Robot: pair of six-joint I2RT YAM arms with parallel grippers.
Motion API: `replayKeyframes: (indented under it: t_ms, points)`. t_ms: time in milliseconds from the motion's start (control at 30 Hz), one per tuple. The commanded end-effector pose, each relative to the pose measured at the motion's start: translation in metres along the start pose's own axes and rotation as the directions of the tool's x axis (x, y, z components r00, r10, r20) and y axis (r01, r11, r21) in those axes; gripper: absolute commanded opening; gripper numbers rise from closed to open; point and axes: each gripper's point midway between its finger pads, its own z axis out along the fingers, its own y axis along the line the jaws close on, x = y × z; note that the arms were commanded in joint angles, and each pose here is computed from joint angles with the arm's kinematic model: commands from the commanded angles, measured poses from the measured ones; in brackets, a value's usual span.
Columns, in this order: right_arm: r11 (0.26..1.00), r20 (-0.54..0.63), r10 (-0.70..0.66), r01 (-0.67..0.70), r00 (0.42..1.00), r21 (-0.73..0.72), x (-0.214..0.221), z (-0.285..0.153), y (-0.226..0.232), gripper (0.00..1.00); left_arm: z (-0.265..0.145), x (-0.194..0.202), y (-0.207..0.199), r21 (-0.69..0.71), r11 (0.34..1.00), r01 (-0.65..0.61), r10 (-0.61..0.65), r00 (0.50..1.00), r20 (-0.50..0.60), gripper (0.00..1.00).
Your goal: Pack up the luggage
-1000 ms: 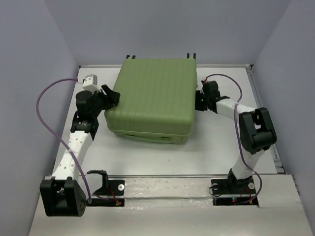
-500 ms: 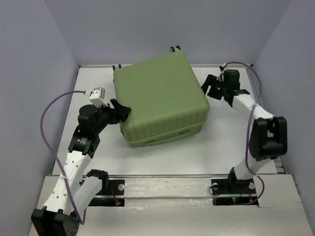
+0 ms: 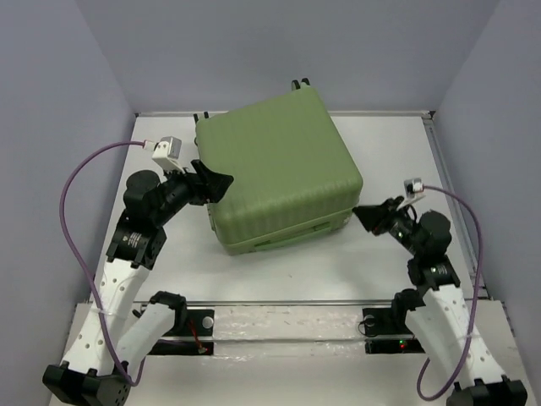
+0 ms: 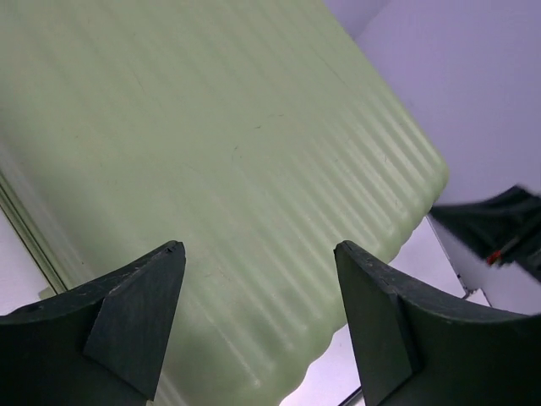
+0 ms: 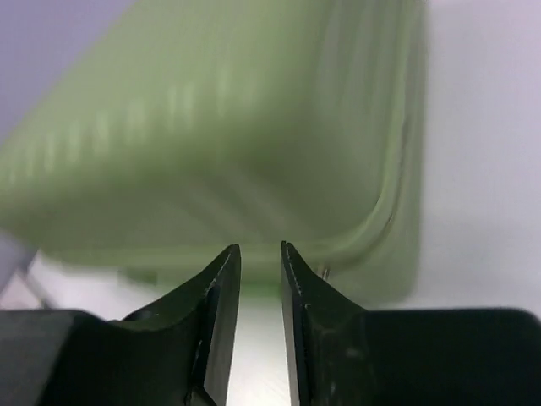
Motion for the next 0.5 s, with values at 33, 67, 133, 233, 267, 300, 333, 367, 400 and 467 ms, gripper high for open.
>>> replayKeyframes:
  t_ms: [33, 67, 133, 233, 267, 300, 333, 367, 400, 467]
  points:
    - [0.988, -0.111, 0.102, -0.113, 0.989, -0.104, 0.083, -0.028, 0.005, 0.46, -0.01, -0.011, -0.008, 0.011, 0.999, -0.04, 0.04, 0.999, 0.032, 0.85]
    - [0.988, -0.086, 0.097, -0.106, 0.992, -0.11, 0.081, -0.028, 0.004, 0.49, -0.011, -0.008, -0.007, 0.007, 0.999, -0.038, 0.037, 0.999, 0.026, 0.85]
    - [0.99, -0.09, 0.088, -0.097, 0.992, -0.102, 0.089, -0.025, -0.002, 0.48, -0.015, 0.002, -0.002, -0.003, 0.999, -0.034, 0.034, 0.999, 0.011, 0.86]
    - [0.99, -0.107, 0.081, -0.092, 0.991, -0.109, 0.091, -0.016, -0.006, 0.38, -0.021, 0.017, 0.009, -0.04, 0.999, -0.035, 0.034, 0.999, -0.014, 0.88]
    - [0.992, -0.088, 0.07, -0.079, 0.994, -0.104, 0.087, -0.012, -0.008, 0.38, -0.023, 0.021, 0.011, -0.045, 0.998, -0.034, 0.033, 0.999, -0.021, 0.89]
    - [0.994, -0.07, 0.062, -0.068, 0.996, -0.081, 0.084, -0.009, -0.014, 0.37, -0.025, 0.027, 0.013, -0.052, 0.998, -0.029, 0.027, 0.999, -0.04, 0.9]
    - [0.995, -0.08, 0.066, -0.071, 0.995, -0.067, 0.089, -0.005, -0.019, 0.38, -0.025, 0.034, 0.017, -0.061, 0.998, -0.027, 0.024, 0.998, -0.055, 0.9]
    - [0.997, -0.041, 0.045, -0.048, 0.998, -0.067, 0.081, -0.001, -0.021, 0.4, -0.028, 0.039, 0.022, -0.082, 0.996, -0.029, 0.024, 0.997, -0.069, 0.92]
    - [0.998, -0.035, 0.041, -0.043, 0.999, -0.055, 0.08, 0.0, -0.024, 0.41, -0.029, 0.043, 0.026, -0.096, 0.995, -0.03, 0.023, 0.997, -0.08, 0.92]
    - [0.998, -0.034, 0.019, -0.021, 0.999, -0.054, 0.078, 0.005, -0.027, 0.41, -0.033, 0.053, 0.033, -0.125, 0.992, -0.025, 0.012, 0.995, -0.101, 0.93]
